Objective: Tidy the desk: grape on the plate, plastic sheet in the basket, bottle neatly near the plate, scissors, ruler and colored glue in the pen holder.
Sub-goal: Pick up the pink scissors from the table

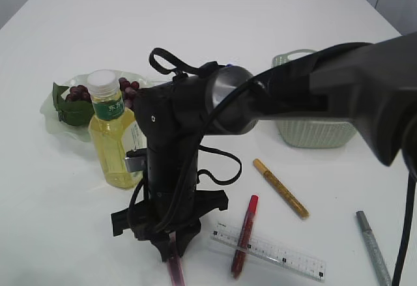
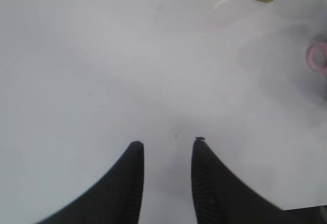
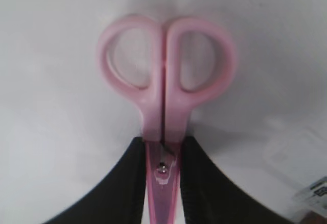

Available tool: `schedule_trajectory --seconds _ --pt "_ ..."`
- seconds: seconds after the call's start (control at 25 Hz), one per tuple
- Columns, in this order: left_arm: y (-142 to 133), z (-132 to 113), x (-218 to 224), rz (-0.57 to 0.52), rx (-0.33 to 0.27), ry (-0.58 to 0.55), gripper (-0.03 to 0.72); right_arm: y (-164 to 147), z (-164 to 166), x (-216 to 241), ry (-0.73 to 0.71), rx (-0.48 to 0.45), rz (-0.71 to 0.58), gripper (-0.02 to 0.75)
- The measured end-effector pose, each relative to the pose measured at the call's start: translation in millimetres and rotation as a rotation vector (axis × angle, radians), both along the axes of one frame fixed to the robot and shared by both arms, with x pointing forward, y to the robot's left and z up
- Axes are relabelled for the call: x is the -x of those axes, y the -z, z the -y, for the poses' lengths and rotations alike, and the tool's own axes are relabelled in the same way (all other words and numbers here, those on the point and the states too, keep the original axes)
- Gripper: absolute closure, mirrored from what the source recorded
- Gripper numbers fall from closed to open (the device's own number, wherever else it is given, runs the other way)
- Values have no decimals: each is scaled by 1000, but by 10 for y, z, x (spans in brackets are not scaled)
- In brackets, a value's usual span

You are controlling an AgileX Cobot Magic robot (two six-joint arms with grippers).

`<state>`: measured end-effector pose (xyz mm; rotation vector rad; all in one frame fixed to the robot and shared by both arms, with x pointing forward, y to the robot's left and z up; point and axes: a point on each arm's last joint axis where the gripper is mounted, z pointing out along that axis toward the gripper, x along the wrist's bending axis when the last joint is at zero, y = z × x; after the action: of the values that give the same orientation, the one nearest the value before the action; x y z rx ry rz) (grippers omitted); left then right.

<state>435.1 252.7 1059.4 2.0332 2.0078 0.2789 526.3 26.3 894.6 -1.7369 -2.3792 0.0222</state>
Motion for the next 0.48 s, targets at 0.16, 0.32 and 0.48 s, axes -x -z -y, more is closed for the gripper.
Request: schedule_trajectory --seconds 0.16,0.32,0.48 --pt "0 0 0 0 0 0 449 -118 1 1 -6 -20 19 589" --pt "0 0 0 0 0 0 449 -222 5 6 -11 -36 33 591" --pt "0 0 -1 1 0 0 449 -303 19 -1 -16 -50 45 603"
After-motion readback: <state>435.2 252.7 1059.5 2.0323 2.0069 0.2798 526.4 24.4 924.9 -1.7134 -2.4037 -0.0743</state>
